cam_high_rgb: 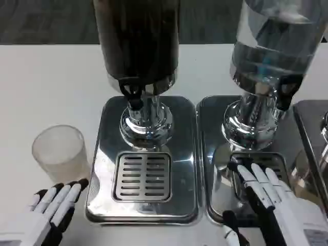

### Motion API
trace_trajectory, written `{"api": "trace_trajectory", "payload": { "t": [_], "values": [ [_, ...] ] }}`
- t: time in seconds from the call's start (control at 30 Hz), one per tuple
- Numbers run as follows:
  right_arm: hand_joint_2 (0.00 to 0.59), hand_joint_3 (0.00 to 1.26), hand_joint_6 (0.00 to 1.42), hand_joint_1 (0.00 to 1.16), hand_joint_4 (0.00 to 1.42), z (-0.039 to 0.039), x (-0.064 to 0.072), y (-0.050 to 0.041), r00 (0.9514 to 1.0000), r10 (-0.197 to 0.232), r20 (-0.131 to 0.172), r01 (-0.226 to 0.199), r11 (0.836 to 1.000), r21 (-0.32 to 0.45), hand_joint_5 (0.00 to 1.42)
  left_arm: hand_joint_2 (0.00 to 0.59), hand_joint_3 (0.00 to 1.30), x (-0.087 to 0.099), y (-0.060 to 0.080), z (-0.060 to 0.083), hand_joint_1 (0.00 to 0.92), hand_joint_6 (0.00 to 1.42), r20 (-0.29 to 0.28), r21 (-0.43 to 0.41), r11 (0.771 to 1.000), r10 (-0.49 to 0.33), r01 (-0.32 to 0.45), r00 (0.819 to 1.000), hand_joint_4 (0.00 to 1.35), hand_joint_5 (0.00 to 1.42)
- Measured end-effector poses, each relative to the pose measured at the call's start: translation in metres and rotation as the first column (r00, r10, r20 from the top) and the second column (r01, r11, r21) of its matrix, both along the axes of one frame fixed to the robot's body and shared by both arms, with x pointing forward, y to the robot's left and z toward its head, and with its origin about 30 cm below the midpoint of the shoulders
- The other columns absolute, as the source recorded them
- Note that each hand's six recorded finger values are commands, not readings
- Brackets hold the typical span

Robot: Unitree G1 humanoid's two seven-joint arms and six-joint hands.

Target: Grasp the cup under the faucet to collect the drink, then remove the cup.

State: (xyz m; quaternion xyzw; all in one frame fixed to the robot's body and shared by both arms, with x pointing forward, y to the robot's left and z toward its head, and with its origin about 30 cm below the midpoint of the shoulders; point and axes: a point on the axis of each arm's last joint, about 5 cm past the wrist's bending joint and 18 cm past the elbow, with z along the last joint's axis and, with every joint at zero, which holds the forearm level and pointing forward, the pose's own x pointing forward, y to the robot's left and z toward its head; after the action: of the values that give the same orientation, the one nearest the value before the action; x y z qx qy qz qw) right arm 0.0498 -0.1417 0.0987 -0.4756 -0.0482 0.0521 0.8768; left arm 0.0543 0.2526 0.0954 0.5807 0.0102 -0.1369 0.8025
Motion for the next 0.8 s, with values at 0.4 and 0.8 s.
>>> {"api": "trace_trajectory", "payload": {
  "t": [0.4,0.8],
  "values": [
    [0.508,0.12,0.08,0.45,0.04,0.0000,-0.0001,-0.0006,1.0000,0.000,-0.006,0.000,1.000,0.003,0.03,0.093,0.00,-0.0003,0.0000,-0.0001,0.000,0.00,0.000,0.000,1.000,0.000,0.000,1.000,0.00,0.00],
    [0.508,0.12,0.08,0.45,0.04,-0.0002,-0.0015,-0.0013,0.9998,-0.005,-0.017,0.005,1.000,0.010,0.03,0.079,0.00,-0.0064,0.0056,-0.0016,0.000,0.00,0.121,-0.040,0.999,-0.016,0.021,0.993,0.00,0.00]
  ]
}}
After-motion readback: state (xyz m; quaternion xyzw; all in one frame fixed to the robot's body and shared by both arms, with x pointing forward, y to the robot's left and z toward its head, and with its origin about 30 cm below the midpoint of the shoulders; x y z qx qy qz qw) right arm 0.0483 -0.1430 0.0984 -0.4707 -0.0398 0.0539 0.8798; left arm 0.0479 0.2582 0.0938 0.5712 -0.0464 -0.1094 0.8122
